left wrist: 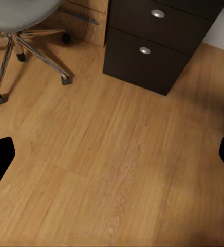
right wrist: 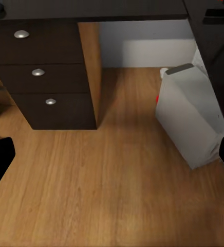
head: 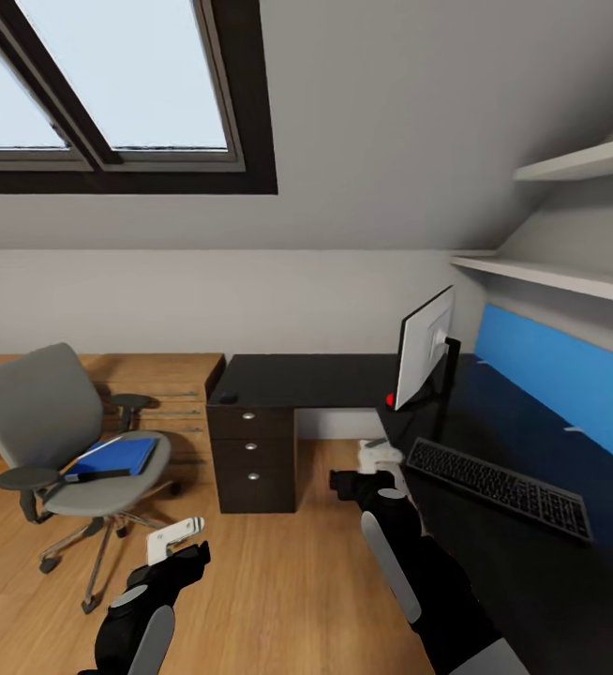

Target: In the bedroom, organize the workspace by keeping the computer under the desk, ensuring the monitor is on the desk, placing the keyboard on the desk next to the monitor, placing the mouse on the desk next to the keyboard, moving the folder from the swivel chair onto the desk next to the mouse, stacking the notebook on top of the folder with the pen on top of the notebook, and positioning the swivel chair next to the desk.

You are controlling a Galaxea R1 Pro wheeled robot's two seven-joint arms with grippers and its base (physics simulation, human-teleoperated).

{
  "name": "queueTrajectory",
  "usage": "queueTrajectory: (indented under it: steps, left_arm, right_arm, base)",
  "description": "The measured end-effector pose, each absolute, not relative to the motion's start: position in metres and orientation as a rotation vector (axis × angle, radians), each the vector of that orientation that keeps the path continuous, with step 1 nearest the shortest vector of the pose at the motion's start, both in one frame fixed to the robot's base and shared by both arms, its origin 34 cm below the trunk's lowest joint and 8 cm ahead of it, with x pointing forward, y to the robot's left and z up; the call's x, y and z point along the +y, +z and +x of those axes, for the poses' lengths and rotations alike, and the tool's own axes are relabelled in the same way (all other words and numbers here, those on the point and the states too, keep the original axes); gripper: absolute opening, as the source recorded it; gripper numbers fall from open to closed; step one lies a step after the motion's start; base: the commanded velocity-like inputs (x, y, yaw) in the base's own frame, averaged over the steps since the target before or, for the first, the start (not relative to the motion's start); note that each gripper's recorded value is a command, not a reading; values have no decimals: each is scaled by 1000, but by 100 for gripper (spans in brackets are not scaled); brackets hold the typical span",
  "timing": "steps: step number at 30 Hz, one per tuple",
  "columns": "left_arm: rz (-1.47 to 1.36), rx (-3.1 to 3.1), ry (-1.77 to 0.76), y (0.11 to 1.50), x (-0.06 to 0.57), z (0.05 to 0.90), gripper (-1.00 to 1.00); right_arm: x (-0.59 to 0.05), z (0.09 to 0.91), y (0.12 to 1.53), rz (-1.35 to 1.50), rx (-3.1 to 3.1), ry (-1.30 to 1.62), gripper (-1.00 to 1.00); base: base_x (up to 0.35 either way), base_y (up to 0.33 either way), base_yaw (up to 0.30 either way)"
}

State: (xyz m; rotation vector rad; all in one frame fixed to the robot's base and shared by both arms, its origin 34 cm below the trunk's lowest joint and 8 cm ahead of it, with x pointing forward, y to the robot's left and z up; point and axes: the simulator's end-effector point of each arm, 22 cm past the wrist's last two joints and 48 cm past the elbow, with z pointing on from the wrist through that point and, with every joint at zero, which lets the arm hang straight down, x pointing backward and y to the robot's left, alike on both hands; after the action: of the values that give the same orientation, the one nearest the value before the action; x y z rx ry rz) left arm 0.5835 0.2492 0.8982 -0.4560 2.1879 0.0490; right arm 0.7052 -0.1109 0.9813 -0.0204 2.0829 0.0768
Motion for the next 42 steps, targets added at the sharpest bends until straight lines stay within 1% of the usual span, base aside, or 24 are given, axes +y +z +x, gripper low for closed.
queueTrajectory:
  steps: [42]
  left_arm:
    - [-458, 2189, 49, 946, 249, 574, 100]
  right_arm:
    - [-111, 696, 1029, -21, 2084, 76, 100]
  base:
    - [2, -309, 0]
